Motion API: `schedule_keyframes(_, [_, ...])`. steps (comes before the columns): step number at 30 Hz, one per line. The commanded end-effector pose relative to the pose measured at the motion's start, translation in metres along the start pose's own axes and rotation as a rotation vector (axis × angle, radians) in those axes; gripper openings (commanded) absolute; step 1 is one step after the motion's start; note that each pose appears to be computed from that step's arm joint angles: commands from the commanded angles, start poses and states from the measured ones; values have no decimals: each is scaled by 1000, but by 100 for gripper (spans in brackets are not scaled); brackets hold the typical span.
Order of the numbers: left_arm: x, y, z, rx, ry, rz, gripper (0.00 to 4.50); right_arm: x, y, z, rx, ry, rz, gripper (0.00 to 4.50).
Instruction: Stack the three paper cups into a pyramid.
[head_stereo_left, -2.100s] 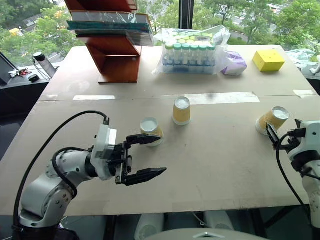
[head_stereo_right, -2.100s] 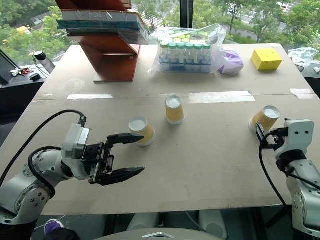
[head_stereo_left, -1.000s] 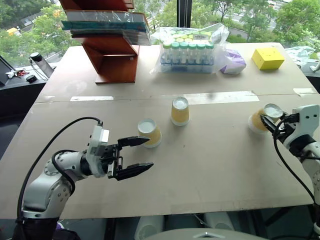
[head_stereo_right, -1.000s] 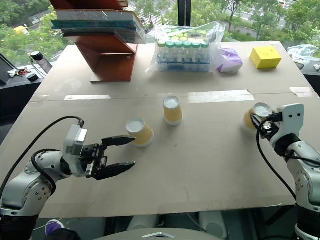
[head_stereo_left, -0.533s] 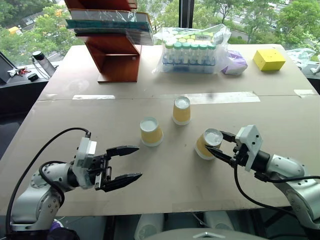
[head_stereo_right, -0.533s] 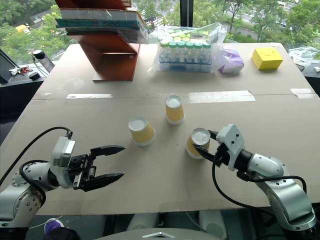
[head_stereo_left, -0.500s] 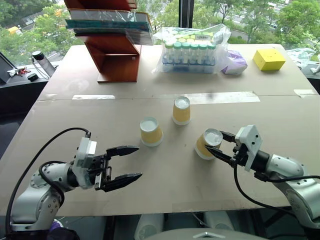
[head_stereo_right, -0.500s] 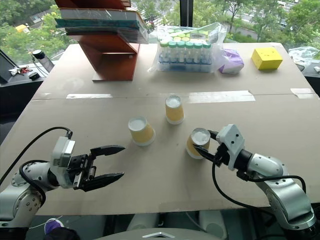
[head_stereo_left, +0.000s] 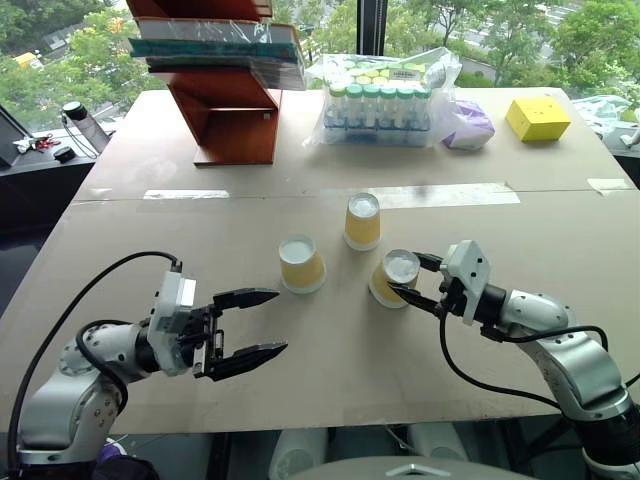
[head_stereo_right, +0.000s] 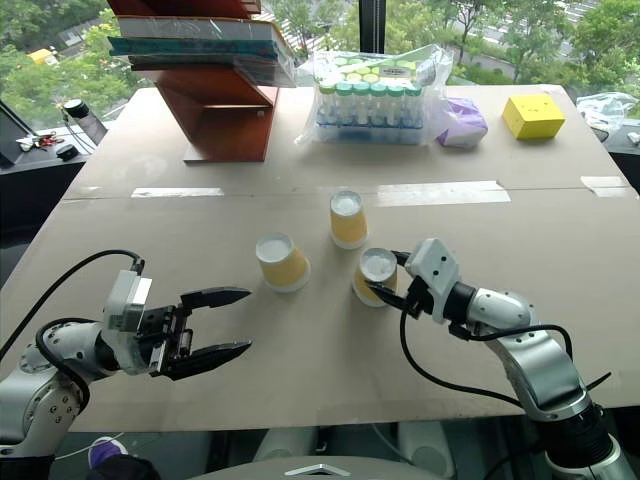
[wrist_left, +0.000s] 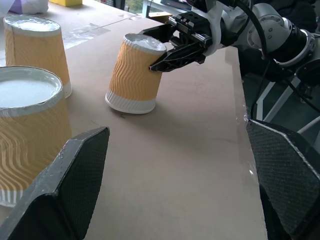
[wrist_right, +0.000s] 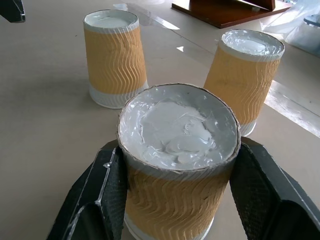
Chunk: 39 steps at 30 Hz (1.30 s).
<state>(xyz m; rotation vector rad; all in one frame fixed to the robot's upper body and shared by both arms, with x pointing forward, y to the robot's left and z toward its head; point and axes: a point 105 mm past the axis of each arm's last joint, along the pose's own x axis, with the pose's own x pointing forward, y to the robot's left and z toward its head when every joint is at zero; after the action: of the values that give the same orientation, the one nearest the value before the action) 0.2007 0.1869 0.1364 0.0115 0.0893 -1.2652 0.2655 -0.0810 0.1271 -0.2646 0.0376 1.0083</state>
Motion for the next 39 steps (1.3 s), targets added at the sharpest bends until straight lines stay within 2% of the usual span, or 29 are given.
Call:
schedule_keyframes(1, [0,0,12,41,-13,5,450,-1,-2,-1,-12,30,21,263])
schedule_keyframes(2, [0,1,13,43,-12,8,450,-4,-6,0,-17,36,9,318])
schedule_keyframes(5, [0,4,13,40,-14,20,450,-12,-8,11,-42,19,6,445])
schedule_keyframes(10, [0,15,11,17,-16,86,450,-24,-1,31,-113,-33,18,448])
schedule_keyframes(19, [-5,61,5,55,42,257,450,-77,19,58,-22,-129,72,448])
schedule_keyframes(25, [18,85,11,108,58,248,450,-92,35,63,-1,-148,88,448])
schedule_keyframes(33, [50,99,12,131,79,157,450,-103,41,54,2,-107,35,448])
schedule_keyframes(36, [56,99,15,135,68,114,364,-106,41,53,-3,-98,-1,450])
schedule_keyframes(38, [55,97,15,138,66,92,276,-107,42,52,-2,-94,-12,450])
schedule_keyframes(39, [54,97,16,132,55,80,276,-107,42,52,0,-93,-18,450])
